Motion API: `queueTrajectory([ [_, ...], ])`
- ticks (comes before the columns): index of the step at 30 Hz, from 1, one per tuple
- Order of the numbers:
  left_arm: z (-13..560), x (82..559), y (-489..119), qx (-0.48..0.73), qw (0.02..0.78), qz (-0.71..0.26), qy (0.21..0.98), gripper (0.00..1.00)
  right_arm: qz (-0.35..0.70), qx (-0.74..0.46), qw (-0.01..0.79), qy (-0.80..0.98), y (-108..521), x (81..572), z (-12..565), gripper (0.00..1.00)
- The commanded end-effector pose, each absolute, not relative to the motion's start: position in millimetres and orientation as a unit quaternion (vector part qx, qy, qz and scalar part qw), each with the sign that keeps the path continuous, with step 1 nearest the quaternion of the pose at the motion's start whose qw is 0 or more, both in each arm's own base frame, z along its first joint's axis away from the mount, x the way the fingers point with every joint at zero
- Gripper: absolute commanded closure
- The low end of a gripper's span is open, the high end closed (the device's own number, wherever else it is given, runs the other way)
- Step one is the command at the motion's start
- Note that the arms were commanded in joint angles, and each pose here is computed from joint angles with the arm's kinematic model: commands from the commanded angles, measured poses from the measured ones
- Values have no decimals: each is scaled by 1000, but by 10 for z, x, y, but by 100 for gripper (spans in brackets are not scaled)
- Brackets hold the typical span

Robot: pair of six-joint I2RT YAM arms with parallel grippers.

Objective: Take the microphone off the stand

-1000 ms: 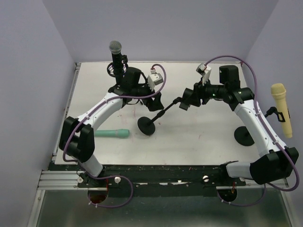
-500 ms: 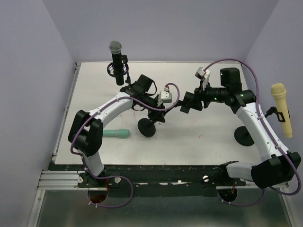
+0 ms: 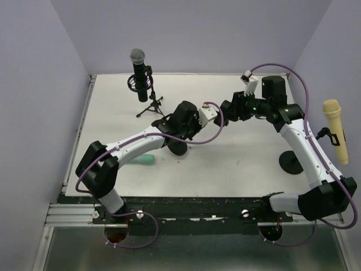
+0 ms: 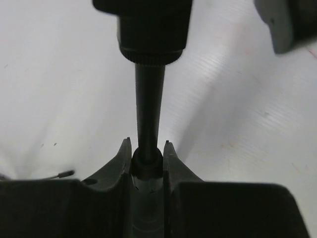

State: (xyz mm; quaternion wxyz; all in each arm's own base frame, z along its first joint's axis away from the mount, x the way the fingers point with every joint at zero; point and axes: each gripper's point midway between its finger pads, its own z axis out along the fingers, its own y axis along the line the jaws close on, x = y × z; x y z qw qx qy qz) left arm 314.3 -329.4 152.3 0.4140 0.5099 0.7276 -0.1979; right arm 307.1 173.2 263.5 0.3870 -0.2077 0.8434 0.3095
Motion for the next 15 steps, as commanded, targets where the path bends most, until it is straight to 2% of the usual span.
queueTrajectory([
  [1,1775,3991,-2714,165,508,8,845,100,329,-81,400,851,1743,3390,2849,99],
  [3,1721,3934,-2882,181,513,-9,839,100,326,-90,402,851,1746,3421,2849,99],
  [6,1688,3783,-3157,247,489,-85,832,98,309,-121,408,851,1726,3470,2862,99],
  [8,1700,3618,-3345,311,465,-148,816,62,308,-164,413,841,1751,3439,2889,99],
  [9,1707,3542,-3388,341,456,-173,804,50,312,-188,418,832,1773,3399,2912,99],
  [12,1766,3232,-3476,443,429,-262,742,32,321,-284,432,794,1840,3218,2916,99],
  [15,1737,2902,-3386,537,386,-333,672,27,336,-381,441,740,1905,2944,2940,99],
])
